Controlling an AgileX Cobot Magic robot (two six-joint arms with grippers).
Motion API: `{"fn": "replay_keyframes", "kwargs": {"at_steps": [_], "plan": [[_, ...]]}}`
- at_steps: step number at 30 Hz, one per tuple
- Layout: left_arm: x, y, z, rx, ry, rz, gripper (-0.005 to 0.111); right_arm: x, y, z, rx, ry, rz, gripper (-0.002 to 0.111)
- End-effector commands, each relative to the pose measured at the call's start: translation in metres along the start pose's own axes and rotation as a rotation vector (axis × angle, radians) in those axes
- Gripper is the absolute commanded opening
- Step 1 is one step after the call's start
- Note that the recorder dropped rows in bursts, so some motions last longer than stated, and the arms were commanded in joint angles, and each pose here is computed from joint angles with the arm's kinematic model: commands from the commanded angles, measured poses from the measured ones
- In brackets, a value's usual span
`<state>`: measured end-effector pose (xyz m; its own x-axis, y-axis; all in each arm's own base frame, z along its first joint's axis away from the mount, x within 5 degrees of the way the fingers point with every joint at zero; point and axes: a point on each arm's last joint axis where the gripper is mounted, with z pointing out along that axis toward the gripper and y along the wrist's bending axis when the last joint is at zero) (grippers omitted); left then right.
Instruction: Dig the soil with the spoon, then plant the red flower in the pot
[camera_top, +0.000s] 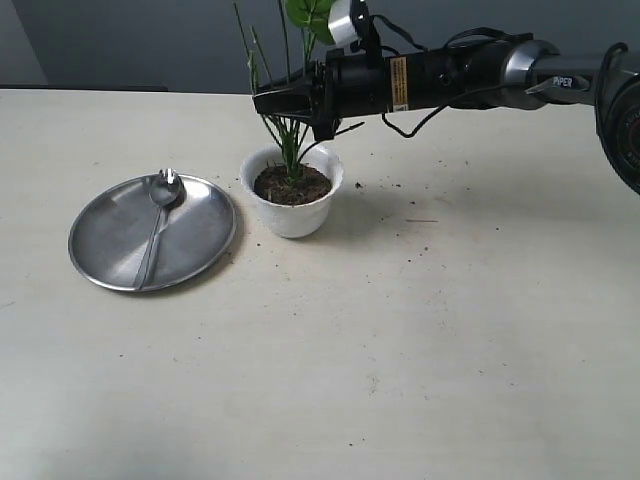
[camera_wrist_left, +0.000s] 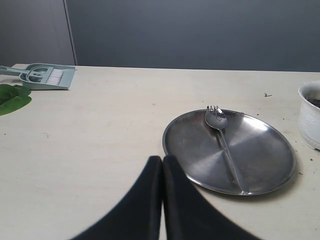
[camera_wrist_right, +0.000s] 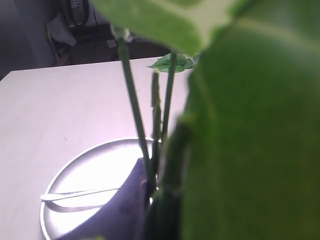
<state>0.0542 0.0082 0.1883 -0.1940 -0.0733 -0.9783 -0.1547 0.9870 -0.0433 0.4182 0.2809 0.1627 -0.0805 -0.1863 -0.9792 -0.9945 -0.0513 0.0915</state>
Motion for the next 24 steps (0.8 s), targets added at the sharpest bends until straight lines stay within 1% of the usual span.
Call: {"fn": "replay_keyframes", "kwargs": {"at_steps": [1, 6, 12, 15, 20, 24], "plan": [[0.001, 0.000, 0.000, 0.003, -0.006, -0.004, 0.000, 0.013, 0.003, -0.002, -0.037, 0.078, -0.010, -0.001], [0.001, 0.000, 0.000, 0.003, -0.006, -0.004, 0.000, 0.015, 0.003, -0.002, -0.030, 0.085, -0.016, -0.001], [0.001, 0.000, 0.000, 0.003, -0.006, -0.004, 0.000, 0.026, 0.006, -0.002, -0.030, 0.093, -0.009, -0.001], [0.001, 0.000, 0.000, 0.003, -0.006, -0.004, 0.000, 0.025, 0.008, -0.002, -0.042, 0.068, -0.019, -0.001], [0.001, 0.000, 0.000, 0.003, -0.006, -0.004, 0.000, 0.016, 0.008, -0.004, -0.028, 0.059, -0.053, -0.001], [0.001, 0.000, 0.000, 0.003, -0.006, -0.004, 0.000, 0.019, 0.007, -0.005, -0.014, 0.071, -0.054, -0.001]]}}
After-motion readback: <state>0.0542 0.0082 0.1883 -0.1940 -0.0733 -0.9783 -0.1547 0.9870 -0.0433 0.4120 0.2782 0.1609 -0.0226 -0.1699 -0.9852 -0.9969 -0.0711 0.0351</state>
